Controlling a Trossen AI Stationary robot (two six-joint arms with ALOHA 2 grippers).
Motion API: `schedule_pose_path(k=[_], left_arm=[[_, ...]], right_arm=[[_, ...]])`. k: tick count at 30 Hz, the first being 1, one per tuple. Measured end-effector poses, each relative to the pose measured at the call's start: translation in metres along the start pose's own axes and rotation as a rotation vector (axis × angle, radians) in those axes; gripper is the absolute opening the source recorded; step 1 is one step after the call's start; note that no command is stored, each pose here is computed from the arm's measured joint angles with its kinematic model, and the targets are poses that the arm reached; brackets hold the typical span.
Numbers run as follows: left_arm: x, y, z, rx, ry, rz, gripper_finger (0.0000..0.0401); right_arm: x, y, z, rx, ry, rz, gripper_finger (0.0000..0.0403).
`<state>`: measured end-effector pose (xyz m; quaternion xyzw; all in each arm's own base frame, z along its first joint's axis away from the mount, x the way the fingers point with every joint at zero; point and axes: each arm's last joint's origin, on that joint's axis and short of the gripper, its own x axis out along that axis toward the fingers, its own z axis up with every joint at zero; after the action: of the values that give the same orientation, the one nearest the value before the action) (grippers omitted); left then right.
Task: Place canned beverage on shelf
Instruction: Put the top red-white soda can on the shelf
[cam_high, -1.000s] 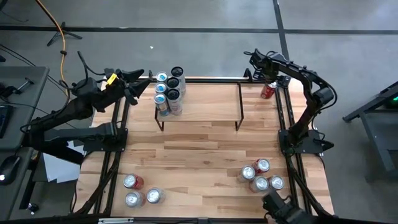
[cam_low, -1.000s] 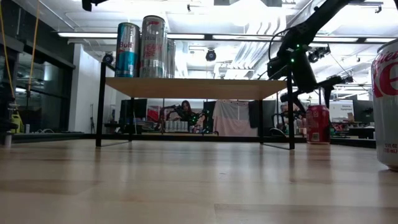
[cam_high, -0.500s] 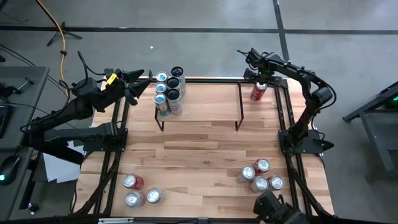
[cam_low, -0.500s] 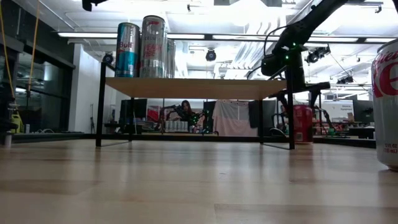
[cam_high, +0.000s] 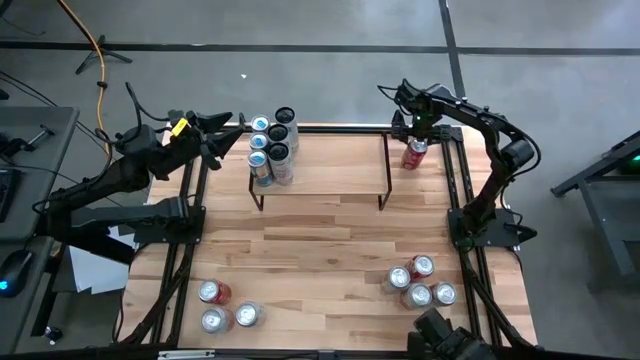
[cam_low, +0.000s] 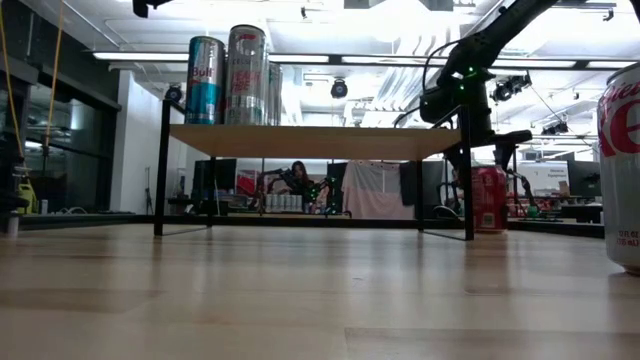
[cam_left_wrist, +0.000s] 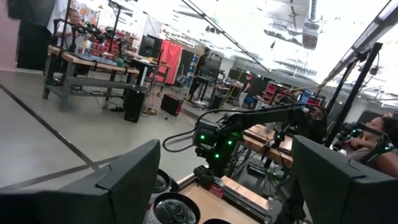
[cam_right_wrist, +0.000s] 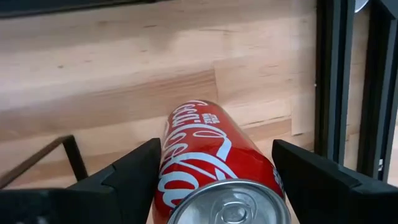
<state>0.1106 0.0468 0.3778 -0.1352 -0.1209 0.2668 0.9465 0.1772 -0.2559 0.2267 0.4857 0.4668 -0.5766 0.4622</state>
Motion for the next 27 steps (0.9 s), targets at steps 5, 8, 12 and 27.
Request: schedule_pose_path(k=[5, 8, 12, 27], left_arm=[[0.000, 0.000, 0.000, 0.008, -0.001, 0.000, 0.0305], [0.000, 0.000, 0.000, 0.008, -0.001, 0.000, 0.0305], [0.000, 0.000, 0.001, 0.006, -0.006, -0.001, 0.0305], [0.000, 0.000, 0.001, 0.006, -0.015, 0.018, 0.0305]], right_arm=[[0.002, 0.001, 0.000, -0.034, 0.017, -0.002, 0.0288], [0.008, 0.003, 0.002, -0.039, 0.029, -0.015, 0.0288], [0.011, 0.005, 0.003, -0.055, 0.021, -0.010, 0.0288], [-0.033, -0.016, -0.010, -0.128, -0.085, 0.046, 0.0288]])
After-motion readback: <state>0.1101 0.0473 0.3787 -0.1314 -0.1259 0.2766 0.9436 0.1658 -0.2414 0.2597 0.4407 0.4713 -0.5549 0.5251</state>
